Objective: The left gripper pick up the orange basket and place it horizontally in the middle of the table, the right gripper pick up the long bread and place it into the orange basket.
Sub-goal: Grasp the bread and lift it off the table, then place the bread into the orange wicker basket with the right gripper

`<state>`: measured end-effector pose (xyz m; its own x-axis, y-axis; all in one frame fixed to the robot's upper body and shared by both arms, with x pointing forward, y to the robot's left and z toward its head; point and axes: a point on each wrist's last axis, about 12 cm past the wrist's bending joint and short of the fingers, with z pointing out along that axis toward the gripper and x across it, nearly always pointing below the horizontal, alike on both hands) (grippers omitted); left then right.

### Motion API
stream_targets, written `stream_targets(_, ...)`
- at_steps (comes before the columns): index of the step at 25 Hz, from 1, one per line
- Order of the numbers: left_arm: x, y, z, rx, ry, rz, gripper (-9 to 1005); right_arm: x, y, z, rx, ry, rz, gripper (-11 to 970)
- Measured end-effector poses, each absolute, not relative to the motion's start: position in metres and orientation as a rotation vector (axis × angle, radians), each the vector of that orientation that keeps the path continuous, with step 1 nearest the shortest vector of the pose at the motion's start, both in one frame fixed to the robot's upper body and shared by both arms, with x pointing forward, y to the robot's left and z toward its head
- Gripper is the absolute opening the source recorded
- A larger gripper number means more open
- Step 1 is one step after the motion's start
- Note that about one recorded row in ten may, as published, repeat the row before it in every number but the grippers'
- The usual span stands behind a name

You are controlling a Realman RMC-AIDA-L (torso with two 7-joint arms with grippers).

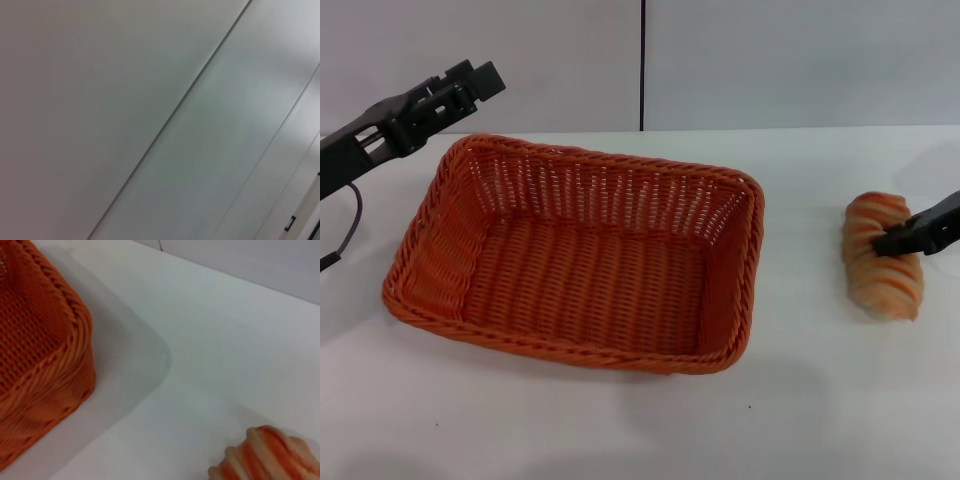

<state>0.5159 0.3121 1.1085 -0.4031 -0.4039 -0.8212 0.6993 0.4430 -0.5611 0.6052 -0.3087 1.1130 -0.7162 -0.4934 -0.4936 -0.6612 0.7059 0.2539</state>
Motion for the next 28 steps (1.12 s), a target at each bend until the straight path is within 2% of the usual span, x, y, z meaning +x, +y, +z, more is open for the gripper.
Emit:
stream_targets(5, 0.515, 0.314, 1.109, 0.265, 1.569, -1.229, 819, 0.604, -0.312, 1.119, -0.888, 2.513, 0.597, 177)
stream_targets(8, 0.514, 0.315, 1.109, 0.261, 1.565, -1.228, 819, 0.604, -0.32, 1.132, -0.845, 2.467, 0.586, 173)
stream_targets(16, 0.515, 0.318, 1.112, 0.257, 1.553, -1.219, 819, 0.597, -0.33, 1.207, -0.732, 2.085, 0.695, 164)
stream_targets(21, 0.517, 0.318, 1.113, 0.258, 1.546, -1.217, 819, 0.591, -0.291, 1.231, -0.868, 1.859, 0.903, 157)
stream_targets(28, 0.518, 0.316, 1.113, 0.263, 1.547, -1.218, 819, 0.601, -0.211, 1.207, -1.1, 1.804, 1.081, 147)
